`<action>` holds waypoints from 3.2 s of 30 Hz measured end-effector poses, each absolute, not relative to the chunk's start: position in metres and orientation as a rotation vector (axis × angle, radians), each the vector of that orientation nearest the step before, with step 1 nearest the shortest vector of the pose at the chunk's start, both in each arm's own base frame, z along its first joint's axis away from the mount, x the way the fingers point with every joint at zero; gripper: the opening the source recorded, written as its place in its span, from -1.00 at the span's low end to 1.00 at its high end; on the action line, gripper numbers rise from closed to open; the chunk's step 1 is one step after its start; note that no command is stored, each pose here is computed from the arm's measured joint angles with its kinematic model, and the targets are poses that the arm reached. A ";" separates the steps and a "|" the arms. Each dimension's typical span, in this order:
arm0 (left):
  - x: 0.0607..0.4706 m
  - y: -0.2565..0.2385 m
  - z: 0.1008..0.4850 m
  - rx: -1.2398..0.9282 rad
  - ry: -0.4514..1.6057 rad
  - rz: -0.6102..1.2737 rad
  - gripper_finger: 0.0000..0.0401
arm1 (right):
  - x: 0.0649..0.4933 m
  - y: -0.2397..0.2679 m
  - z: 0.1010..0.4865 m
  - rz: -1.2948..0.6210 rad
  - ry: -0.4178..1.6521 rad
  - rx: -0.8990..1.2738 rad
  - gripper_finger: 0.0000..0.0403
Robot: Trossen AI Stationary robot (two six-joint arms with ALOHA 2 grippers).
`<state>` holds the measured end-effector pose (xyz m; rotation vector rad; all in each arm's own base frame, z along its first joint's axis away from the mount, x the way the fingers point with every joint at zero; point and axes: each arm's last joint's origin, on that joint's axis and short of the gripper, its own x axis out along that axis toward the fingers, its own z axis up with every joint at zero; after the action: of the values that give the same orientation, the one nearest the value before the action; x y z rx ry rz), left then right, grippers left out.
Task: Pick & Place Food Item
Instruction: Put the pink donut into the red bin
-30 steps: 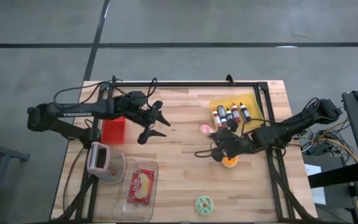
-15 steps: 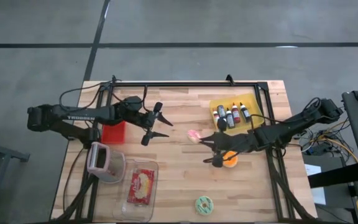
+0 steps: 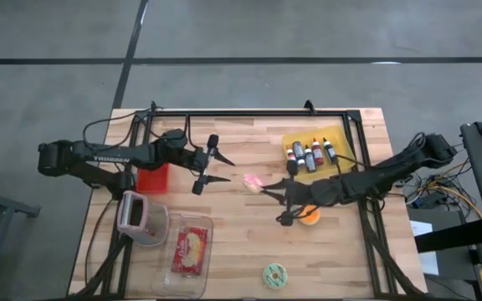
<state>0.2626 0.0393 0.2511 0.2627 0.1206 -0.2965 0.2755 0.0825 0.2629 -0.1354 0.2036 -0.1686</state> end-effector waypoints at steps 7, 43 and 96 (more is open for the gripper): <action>0.263 0.040 0.251 0.268 0.113 -0.295 0.17 | 0.290 0.079 0.256 -0.188 0.158 -0.190 -0.87; 0.266 0.040 0.258 0.307 0.032 -0.285 0.17 | 0.307 0.045 0.263 -0.039 0.017 -0.137 -0.87; 0.275 0.042 0.251 0.307 0.043 -0.291 -0.64 | 0.307 0.043 0.261 -0.048 0.034 -0.128 -0.73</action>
<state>0.2750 0.0419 0.2512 0.3067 0.0427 -0.2914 0.3074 0.0432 0.2612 -0.1281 0.0343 -0.0476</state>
